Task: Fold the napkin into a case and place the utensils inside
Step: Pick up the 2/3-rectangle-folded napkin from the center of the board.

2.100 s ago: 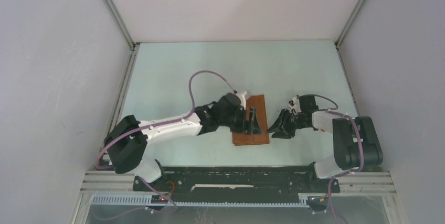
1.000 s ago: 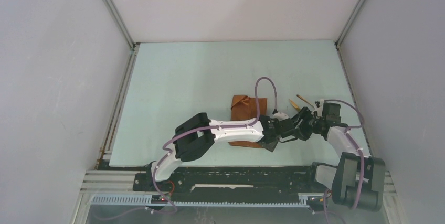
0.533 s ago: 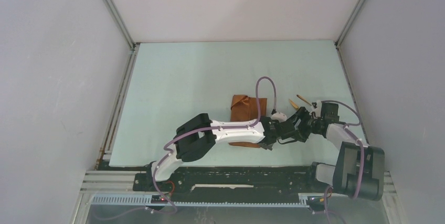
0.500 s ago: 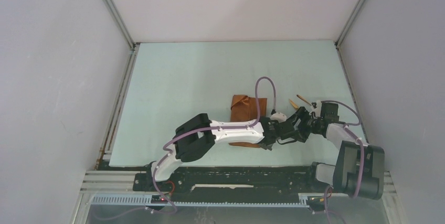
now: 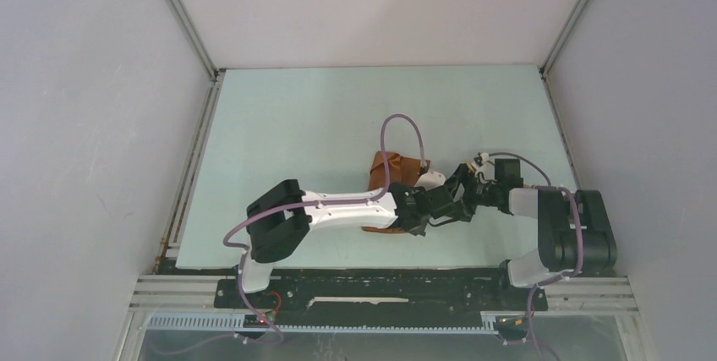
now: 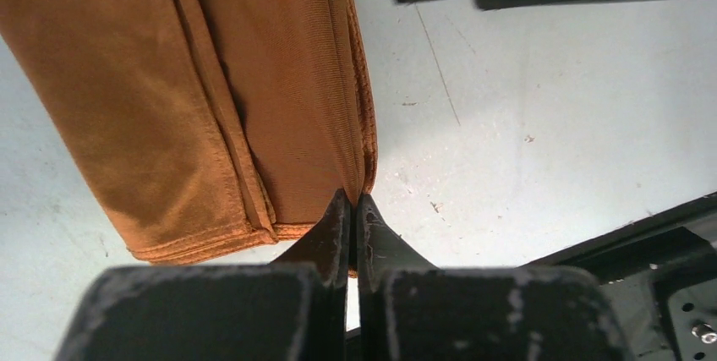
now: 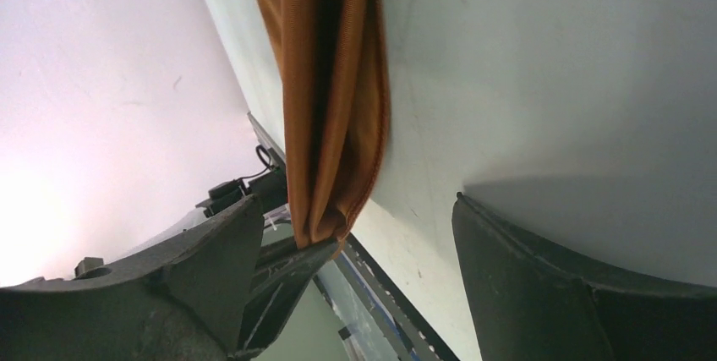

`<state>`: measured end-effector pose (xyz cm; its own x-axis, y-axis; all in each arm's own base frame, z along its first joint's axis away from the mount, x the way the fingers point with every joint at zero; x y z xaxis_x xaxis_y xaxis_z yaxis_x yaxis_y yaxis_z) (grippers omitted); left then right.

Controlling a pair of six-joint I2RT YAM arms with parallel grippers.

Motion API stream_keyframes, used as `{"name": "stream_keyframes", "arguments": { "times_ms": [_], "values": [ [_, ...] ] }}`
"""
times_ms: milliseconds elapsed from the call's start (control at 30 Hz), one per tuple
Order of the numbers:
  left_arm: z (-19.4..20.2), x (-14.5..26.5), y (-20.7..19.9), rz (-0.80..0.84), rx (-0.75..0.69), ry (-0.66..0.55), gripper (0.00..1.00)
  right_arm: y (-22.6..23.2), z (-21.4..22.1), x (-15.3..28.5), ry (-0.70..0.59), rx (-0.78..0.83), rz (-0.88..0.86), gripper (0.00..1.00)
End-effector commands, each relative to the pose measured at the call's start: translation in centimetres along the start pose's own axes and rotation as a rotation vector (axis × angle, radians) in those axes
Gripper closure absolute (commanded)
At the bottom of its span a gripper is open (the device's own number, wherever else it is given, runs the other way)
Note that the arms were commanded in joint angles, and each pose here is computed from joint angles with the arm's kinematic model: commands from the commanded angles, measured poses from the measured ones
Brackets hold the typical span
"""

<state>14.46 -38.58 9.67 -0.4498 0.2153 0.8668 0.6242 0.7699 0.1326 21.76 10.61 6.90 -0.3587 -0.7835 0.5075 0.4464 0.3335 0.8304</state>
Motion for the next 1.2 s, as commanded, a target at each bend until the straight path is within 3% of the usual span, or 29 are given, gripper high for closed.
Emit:
{"name": "stream_keyframes", "arguments": {
  "times_ms": [0,667,1167],
  "values": [
    [-1.9,2.1,0.4,0.033,0.067,-0.092,1.00,2.5,-0.9,-1.9,0.001,0.060,-0.085,0.11],
    [-2.4,3.6,1.1,0.043,0.069,-0.123,1.00,1.9,-3.1,-6.1,0.011,-0.022,-0.078,0.21],
    [-2.1,3.4,0.8,0.063,0.071,-0.117,1.00,2.4,-5.7,-5.8,-0.043,-0.023,-0.127,0.41]
  ]
}}
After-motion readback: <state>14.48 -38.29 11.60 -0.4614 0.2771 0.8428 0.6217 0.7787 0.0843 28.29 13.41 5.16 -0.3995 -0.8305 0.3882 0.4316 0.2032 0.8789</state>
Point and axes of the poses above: each gripper's point midway between its finger pads, its own x axis back along the fingers, its own y axis along the line the jaws close on, z = x × y, the point moved 5 cm from there along x, back along the fingers, and after that the axes turned 15 degrees about -x, right-handed, at the moved point
